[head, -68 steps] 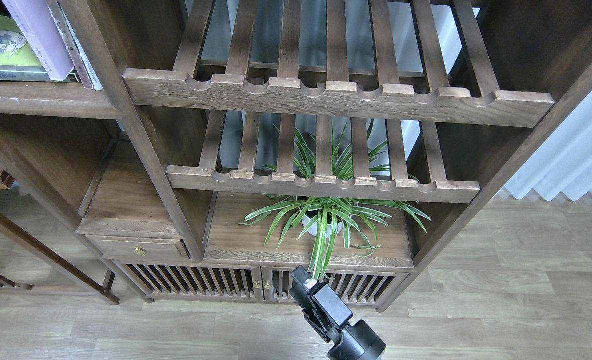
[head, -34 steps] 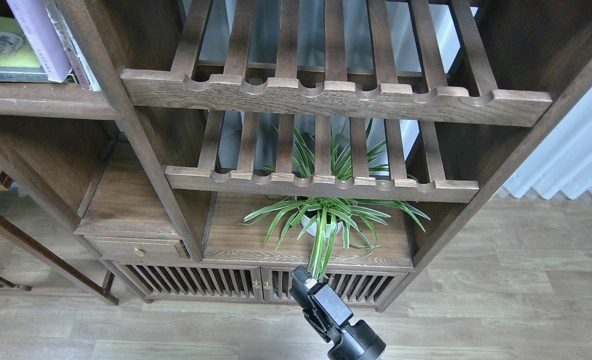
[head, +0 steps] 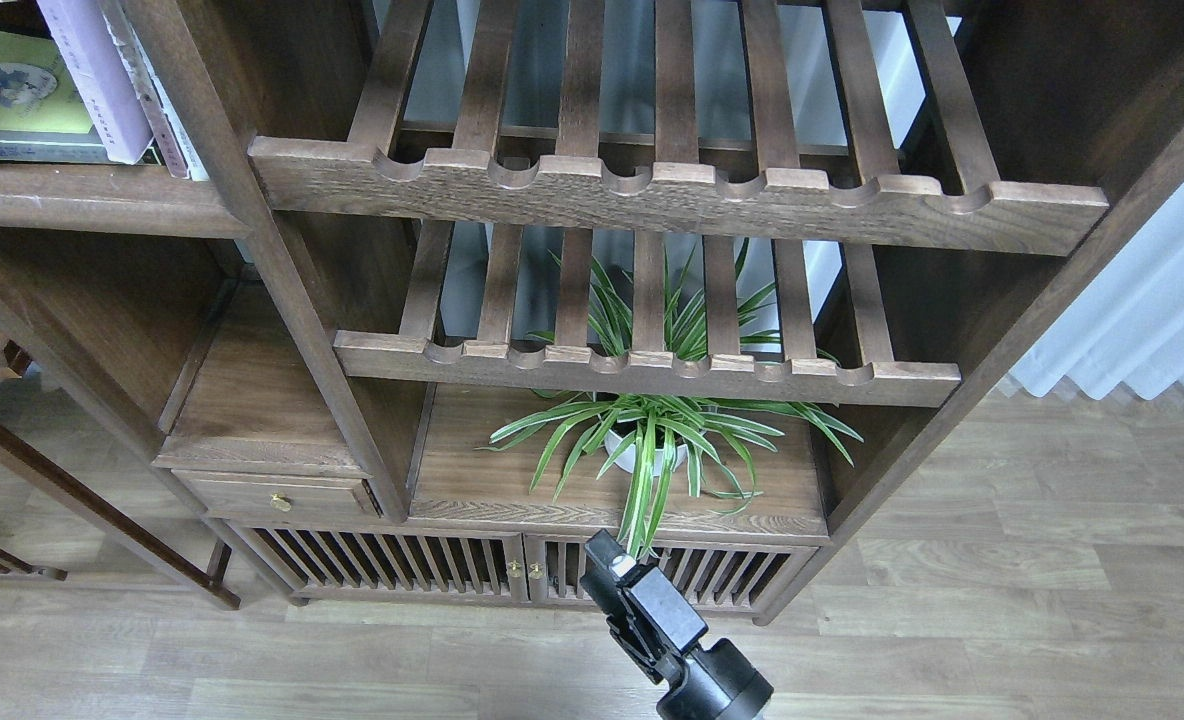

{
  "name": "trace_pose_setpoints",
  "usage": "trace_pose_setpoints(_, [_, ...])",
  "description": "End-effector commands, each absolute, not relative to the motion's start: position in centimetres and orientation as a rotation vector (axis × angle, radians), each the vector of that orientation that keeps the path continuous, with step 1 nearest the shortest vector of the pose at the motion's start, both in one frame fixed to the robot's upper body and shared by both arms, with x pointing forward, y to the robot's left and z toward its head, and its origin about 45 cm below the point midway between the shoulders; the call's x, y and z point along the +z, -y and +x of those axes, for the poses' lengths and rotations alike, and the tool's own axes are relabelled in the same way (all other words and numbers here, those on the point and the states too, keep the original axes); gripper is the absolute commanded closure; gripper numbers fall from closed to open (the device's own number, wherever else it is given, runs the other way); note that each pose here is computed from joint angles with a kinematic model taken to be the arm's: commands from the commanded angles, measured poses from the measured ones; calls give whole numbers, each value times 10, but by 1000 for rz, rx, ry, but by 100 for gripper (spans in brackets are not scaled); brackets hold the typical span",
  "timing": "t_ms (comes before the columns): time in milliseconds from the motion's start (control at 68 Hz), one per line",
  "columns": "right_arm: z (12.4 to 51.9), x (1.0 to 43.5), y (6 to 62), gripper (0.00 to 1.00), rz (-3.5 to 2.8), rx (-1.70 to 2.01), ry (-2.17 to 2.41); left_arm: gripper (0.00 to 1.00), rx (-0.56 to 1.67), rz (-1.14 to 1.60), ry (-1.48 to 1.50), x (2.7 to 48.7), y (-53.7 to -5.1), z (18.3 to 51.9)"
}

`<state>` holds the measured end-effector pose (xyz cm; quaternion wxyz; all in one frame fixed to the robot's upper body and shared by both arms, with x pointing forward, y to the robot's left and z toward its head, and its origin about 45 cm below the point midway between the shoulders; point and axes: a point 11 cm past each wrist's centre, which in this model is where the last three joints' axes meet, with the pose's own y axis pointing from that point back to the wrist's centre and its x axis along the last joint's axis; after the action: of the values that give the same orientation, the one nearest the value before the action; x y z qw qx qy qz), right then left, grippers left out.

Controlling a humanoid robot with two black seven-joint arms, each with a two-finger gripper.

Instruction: Organize books on shelf

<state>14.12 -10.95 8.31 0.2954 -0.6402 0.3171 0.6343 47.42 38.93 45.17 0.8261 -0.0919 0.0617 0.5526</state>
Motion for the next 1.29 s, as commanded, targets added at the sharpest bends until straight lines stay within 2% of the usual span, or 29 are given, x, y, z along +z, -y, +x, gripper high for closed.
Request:
trace_pose_setpoints(0, [141,83,110,0,-1702,1687,-846,69,1149,-223,-143,452,-382,475])
trace_pose_setpoints(29, [141,83,110,0,-1700,1687,-846,64,1135,-250,-156,453,-382,474])
trace_pose_setpoints(147, [141,83,110,0,-1700,1687,-846,57,1101,-315,-191,455,-380,472])
trace_pose_setpoints(250, [141,83,110,0,-1700,1687,-846,55,1102,-333,-191,458,-385,470])
trace_pose_setpoints(676, [142,83,110,0,-1701,1686,-845,55,1072,-502,-174,471,-408,441])
trace_pose_setpoints(1014, [150,85,116,0,-1702,1656,-859,53,1065,-613,-186,442,-435,387])
trace_pose_setpoints(1102, [160,88,122,0,-1706,1623,-867,53,1063,-614,-215,421,-438,360])
trace_pose_setpoints(1278, [164,90,123,0,-1711,1611,-867,53,1063,-584,-297,385,-436,332])
